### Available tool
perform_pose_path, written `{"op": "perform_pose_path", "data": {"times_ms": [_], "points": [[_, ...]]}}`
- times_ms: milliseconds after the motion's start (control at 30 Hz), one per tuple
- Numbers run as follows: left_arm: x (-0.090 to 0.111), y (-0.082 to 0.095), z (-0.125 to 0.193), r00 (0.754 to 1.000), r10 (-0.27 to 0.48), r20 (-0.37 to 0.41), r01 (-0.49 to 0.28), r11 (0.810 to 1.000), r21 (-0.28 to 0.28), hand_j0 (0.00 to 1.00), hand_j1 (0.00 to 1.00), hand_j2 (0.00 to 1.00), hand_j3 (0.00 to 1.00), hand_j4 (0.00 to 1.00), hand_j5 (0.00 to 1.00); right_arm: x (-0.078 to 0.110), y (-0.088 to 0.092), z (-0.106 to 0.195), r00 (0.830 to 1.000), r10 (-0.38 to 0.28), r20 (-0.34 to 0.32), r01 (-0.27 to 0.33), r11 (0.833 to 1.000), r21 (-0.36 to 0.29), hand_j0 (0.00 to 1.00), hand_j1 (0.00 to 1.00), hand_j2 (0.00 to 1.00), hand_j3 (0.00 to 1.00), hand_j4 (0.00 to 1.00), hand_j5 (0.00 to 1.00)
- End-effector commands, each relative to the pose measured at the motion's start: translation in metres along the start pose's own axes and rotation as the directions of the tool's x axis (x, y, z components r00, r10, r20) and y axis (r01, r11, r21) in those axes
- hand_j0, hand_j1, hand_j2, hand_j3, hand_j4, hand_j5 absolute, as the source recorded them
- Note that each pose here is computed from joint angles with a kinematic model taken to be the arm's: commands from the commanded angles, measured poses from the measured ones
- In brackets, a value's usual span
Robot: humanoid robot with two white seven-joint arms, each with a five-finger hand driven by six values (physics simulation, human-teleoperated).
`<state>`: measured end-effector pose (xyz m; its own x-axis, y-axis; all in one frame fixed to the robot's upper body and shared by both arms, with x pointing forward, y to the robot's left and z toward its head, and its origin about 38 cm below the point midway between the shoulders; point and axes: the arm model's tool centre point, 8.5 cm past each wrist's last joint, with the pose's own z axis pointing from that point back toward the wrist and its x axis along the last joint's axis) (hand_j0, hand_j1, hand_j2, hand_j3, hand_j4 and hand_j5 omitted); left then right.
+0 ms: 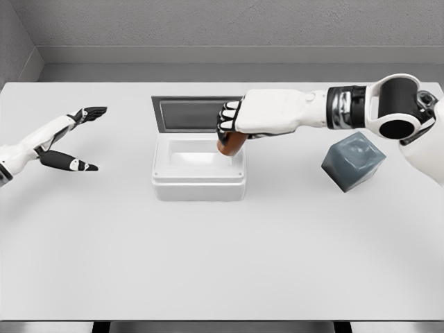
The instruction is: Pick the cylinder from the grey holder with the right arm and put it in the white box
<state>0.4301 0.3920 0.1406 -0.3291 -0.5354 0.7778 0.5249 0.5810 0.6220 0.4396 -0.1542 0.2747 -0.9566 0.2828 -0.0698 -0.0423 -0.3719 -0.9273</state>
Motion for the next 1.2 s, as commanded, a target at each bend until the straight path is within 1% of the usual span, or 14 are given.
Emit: {"op": "perform_pose_path", "data": {"times_ms": [0, 200, 267, 400, 533, 567, 600, 633, 833, 933, 1000, 1067, 1133, 1167], "points": [[-0.001, 0.002, 0.001, 1.0, 0.001, -0.004, -0.001, 1.0, 0.005, 1.0, 1.0, 1.0, 1.0, 1.0, 1.0, -0.002, 0.005, -0.003, 1.0, -0.019, -0.001, 0.019, 1.0, 0.008, 0.25, 0.25, 0.25, 0.25, 0.25, 0.25], [-0.002, -0.001, 0.002, 1.0, 0.006, -0.007, -0.006, 1.0, 0.002, 1.0, 1.0, 1.0, 1.0, 1.0, 1.0, -0.002, 0.007, -0.004, 1.0, -0.022, -0.002, 0.022, 1.0, 0.013, 0.25, 0.25, 0.25, 0.25, 0.25, 0.25], [-0.003, -0.002, 0.002, 1.0, 0.007, -0.008, -0.007, 1.0, 0.001, 1.0, 1.0, 1.0, 1.0, 1.0, 1.0, -0.003, 0.008, -0.005, 1.0, -0.007, -0.01, 0.007, 1.0, 0.022, 0.25, 0.25, 0.25, 0.25, 0.25, 0.25], [-0.003, -0.001, 0.003, 1.0, 0.006, -0.009, -0.006, 1.0, 0.002, 1.0, 1.0, 1.0, 1.0, 1.0, 1.0, -0.005, 0.011, -0.005, 1.0, -0.017, -0.016, 0.018, 0.999, 0.027, 0.26, 0.26, 0.26, 0.26, 0.26, 0.26], [-0.003, -0.001, 0.003, 1.0, 0.005, -0.01, -0.005, 1.0, 0.002, 1.0, 1.0, 1.0, 1.0, 1.0, 1.0, -0.004, 0.01, -0.007, 1.0, -0.017, -0.011, 0.017, 1.0, 0.024, 0.26, 0.26, 0.26, 0.26, 0.26, 0.26], [-0.003, -0.001, 0.003, 1.0, 0.005, -0.01, -0.005, 1.0, 0.002, 1.0, 1.0, 1.0, 1.0, 1.0, 1.0, -0.004, 0.01, -0.007, 1.0, -0.016, -0.012, 0.016, 1.0, 0.023, 0.37, 0.37, 0.37, 0.37, 0.37, 0.37], [-0.003, -0.001, 0.003, 1.0, 0.005, -0.01, -0.005, 1.0, 0.002, 1.0, 1.0, 1.0, 1.0, 1.0, 1.0, -0.004, 0.01, -0.008, 1.0, -0.013, -0.012, 0.013, 1.0, 0.025, 0.9, 0.9, 0.9, 0.9, 0.9, 0.9], [-0.003, -0.001, 0.003, 1.0, 0.005, -0.01, -0.005, 1.0, 0.002, 1.0, 1.0, 1.0, 1.0, 1.0, 1.0, -0.003, 0.008, -0.009, 1.0, -0.01, -0.01, 0.01, 1.0, 0.021, 1.0, 1.0, 1.0, 1.0, 1.0, 1.0], [-0.003, -0.001, 0.003, 1.0, 0.005, -0.01, -0.005, 1.0, 0.002, 1.0, 1.0, 1.0, 1.0, 1.0, 1.0, -0.003, 0.002, -0.007, 1.0, 0.0, -0.008, 0.0, 1.0, 0.009, 1.0, 1.0, 1.0, 1.0, 1.0, 1.0], [-0.003, -0.001, 0.003, 1.0, 0.005, -0.01, -0.005, 1.0, 0.002, 1.0, 1.0, 1.0, 1.0, 1.0, 1.0, 0.004, -0.018, -0.003, 0.999, 0.04, 0.003, -0.04, 0.998, -0.041, 1.0, 1.0, 1.0, 1.0, 1.0, 1.0], [-0.003, -0.001, 0.003, 1.0, 0.005, -0.01, -0.005, 1.0, 0.002, 1.0, 1.0, 1.0, 1.0, 1.0, 1.0, 0.005, -0.038, 0.01, 0.997, 0.076, -0.017, -0.077, 0.992, -0.097, 1.0, 1.0, 1.0, 1.0, 1.0, 1.0], [-0.004, 0.0, 0.004, 1.0, 0.005, -0.013, -0.005, 1.0, 0.004, 1.0, 1.0, 1.0, 1.0, 1.0, 1.0, 0.006, -0.058, 0.028, 0.995, 0.094, -0.038, -0.099, 0.981, -0.168, 1.0, 1.0, 1.0, 1.0, 1.0, 1.0], [0.001, 0.0, -0.002, 1.0, 0.006, 0.004, -0.006, 1.0, 0.005, 1.0, 1.0, 1.0, 1.0, 1.0, 1.0, 0.001, -0.075, 0.057, 0.995, 0.078, -0.067, -0.092, 0.965, -0.247, 1.0, 1.0, 1.0, 1.0, 1.0, 1.0], [0.005, 0.002, -0.005, 1.0, 0.009, 0.018, -0.01, 1.0, 0.009, 1.0, 1.0, 1.0, 1.0, 1.0, 1.0, -0.003, -0.077, 0.072, 0.995, 0.062, -0.083, -0.082, 0.962, -0.262, 1.0, 1.0, 1.0, 1.0, 1.0, 1.0]]}}
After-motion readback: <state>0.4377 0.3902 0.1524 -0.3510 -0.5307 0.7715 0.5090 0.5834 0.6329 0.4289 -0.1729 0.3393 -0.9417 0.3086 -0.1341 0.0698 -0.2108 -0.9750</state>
